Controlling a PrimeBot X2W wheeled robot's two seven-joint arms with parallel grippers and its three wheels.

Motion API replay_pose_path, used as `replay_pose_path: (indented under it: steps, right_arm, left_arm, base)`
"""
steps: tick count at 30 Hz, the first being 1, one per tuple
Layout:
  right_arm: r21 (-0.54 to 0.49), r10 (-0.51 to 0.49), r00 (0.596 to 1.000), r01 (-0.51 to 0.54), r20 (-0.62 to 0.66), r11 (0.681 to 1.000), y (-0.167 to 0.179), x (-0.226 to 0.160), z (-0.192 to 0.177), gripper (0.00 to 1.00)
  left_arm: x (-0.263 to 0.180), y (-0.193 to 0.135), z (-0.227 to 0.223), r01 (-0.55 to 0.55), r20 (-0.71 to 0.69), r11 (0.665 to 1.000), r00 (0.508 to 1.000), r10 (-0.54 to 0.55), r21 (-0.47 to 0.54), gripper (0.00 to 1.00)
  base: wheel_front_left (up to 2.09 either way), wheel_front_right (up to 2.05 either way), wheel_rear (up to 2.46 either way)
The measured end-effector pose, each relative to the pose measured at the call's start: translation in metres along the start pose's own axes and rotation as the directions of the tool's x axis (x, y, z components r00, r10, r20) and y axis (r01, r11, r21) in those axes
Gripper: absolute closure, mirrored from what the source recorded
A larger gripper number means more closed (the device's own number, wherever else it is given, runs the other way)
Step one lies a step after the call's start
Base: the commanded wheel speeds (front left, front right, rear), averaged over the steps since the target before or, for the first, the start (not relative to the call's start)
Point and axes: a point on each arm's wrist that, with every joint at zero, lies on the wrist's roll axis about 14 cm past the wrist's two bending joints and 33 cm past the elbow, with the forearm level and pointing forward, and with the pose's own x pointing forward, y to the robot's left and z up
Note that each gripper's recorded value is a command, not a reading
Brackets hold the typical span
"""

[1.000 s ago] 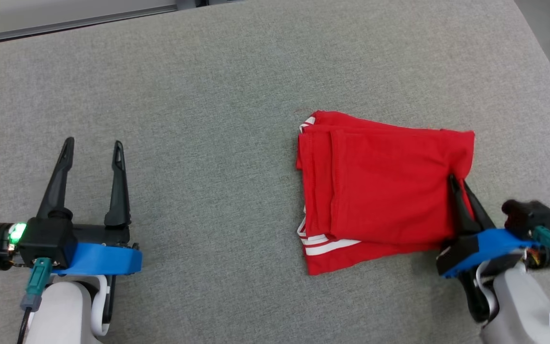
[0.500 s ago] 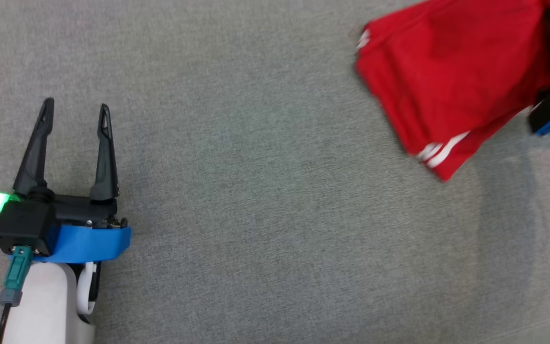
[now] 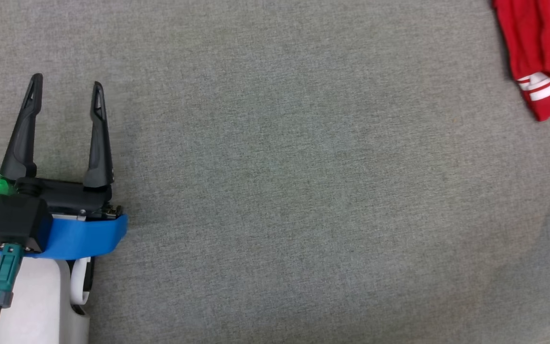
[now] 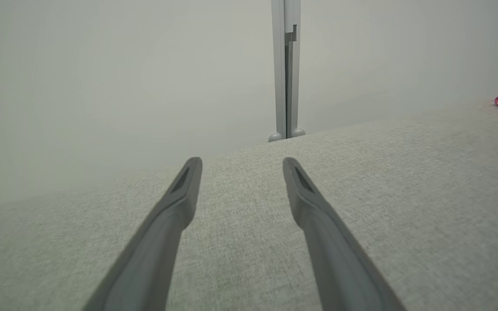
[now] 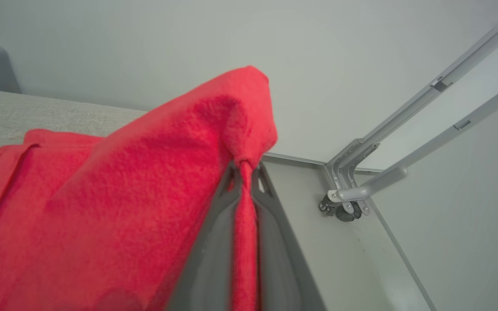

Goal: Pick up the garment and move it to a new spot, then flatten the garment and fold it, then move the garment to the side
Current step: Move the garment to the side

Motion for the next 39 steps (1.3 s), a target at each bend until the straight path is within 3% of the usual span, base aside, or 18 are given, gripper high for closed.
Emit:
replay_pose_path:
  steps: [5,6,7,8,14,21,27,33,39]
  right_arm:
    - [-0.017,-0.019,1.000,0.018,-0.017,1.000,-0.005,0.007,-0.001,1.00]
    - [-0.005,-0.028,1.000,0.028,-0.011,1.000,-0.007,0.008,0.000,0.75]
    - [0.002,-0.033,0.999,0.033,-0.007,0.999,-0.008,0.009,0.001,0.13]
    - [-0.001,-0.037,0.999,0.037,-0.013,0.999,-0.009,0.009,0.000,0.00]
    - [0.002,-0.058,0.998,0.058,0.024,0.998,-0.018,0.005,0.013,0.00]
    - [0.031,-0.009,0.977,0.002,0.215,1.000,0.001,-0.009,0.072,0.00]
    - [0.053,0.096,0.927,-0.124,0.363,0.991,0.047,-0.045,0.109,0.00]
    - [0.090,0.184,0.856,-0.257,0.484,0.962,0.091,-0.095,0.141,0.00]
    - [0.126,0.250,0.815,-0.364,0.523,0.923,0.123,-0.146,0.137,0.00]
  left_arm:
    - [-0.002,0.004,-0.002,-0.007,-0.003,1.000,1.000,0.007,0.009,0.00]
    - [-0.002,0.005,-0.002,-0.009,-0.003,1.000,1.000,0.009,0.011,0.00]
    - [-0.002,0.006,-0.002,-0.010,-0.004,1.000,1.000,0.011,0.013,0.00]
    - [-0.002,0.006,-0.002,-0.013,-0.003,1.000,1.000,0.013,0.013,0.00]
    - [-0.005,0.007,0.007,-0.027,0.006,1.000,1.000,0.027,0.010,0.00]
    - [-0.015,0.005,0.028,-0.050,0.032,0.999,0.998,0.051,-0.009,0.00]
    - [-0.037,0.007,0.047,-0.086,0.037,0.996,0.996,0.086,-0.020,0.00]
    - [-0.069,0.015,0.068,-0.137,0.048,0.990,0.989,0.137,-0.015,0.00]
    - [-0.102,0.020,0.080,-0.189,0.049,0.982,0.980,0.190,-0.027,0.00]
  base:
    - [0.00,0.00,0.00]
    - [0.00,0.00,0.00]
    - [0.00,0.00,0.00]
    - [0.00,0.00,0.00]
    - [0.00,0.00,0.00]
    - [0.00,0.00,0.00]
    - [0.00,0.00,0.00]
    - [0.00,0.00,0.00]
    - [0.00,0.00,0.00]
